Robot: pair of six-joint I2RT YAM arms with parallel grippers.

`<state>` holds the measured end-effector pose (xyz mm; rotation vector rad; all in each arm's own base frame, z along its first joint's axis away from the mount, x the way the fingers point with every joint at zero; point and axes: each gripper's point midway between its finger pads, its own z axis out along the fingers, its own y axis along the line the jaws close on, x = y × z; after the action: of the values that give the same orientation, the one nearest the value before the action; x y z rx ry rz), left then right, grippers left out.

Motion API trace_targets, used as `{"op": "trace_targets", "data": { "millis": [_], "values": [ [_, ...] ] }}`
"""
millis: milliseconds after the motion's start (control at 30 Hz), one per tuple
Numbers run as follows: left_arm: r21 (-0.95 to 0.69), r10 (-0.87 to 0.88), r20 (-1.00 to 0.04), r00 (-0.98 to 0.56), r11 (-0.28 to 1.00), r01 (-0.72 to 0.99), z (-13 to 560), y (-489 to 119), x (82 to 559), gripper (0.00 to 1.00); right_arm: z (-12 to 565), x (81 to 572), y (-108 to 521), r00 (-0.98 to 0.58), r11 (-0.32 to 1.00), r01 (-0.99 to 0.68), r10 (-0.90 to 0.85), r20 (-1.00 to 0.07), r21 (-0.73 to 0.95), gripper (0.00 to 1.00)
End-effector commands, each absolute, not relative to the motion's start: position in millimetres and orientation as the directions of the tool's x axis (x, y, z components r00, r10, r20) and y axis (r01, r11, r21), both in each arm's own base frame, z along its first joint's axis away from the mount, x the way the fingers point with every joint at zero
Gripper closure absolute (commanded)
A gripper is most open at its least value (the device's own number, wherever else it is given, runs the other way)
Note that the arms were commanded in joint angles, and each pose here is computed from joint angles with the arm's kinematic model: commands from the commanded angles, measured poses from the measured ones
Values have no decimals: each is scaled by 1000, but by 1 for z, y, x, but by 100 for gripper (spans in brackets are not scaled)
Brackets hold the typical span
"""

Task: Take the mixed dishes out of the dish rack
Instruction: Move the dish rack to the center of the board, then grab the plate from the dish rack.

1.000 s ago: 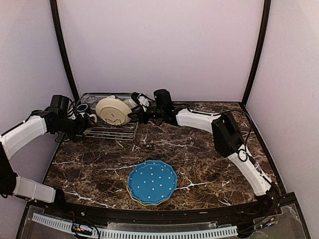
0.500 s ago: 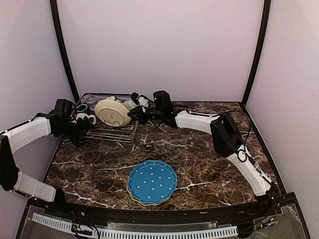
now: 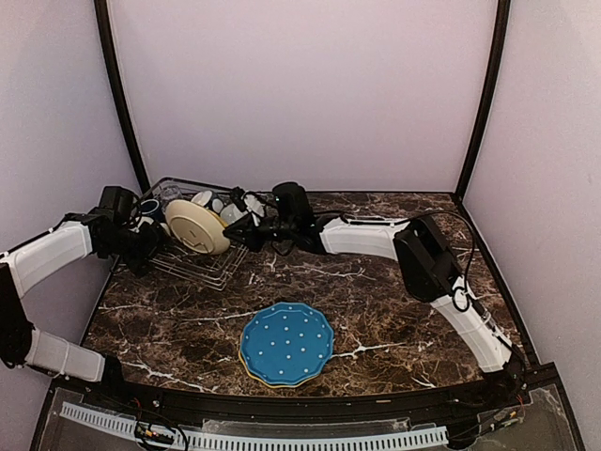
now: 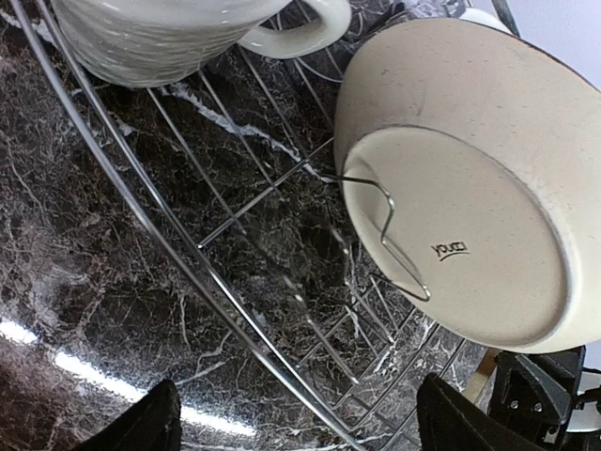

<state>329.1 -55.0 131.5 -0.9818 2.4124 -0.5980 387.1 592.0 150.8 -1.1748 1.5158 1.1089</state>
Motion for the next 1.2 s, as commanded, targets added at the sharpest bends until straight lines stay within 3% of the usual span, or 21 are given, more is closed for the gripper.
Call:
{"op": "trace_targets", "data": {
  "millis": [0,100,267,667,767,967,1167],
  "values": [
    [-519,-662,-339,-669,725,-453,146,-51,321,15,158,323,626,-168,-1,-985,-200,-965,171,91],
    [-541,-617,-391,-683,754,-371,162,-56,326,17,152,331,626,-178,62,-984,-199,-964,169,80],
    [-503,-530,-484,-696,820,-274,186,-55,339,20,144,339,628,-168,93,-984,-198,-966,152,75],
    [-504,-423,-454,-784,848,-165,180,-83,371,32,126,345,647,-147,51,-989,-175,-973,140,73],
    [-499,-399,-447,-800,854,-147,176,-90,375,33,131,344,649,-134,32,-991,-156,-979,130,77],
    [-498,-365,-444,-818,860,-113,174,-97,377,32,161,323,648,-157,-84,-982,-113,-981,167,100],
    [-511,-350,-452,-821,856,-84,179,-102,376,30,196,307,636,-227,-146,-961,-55,-972,233,100]
  ]
}}
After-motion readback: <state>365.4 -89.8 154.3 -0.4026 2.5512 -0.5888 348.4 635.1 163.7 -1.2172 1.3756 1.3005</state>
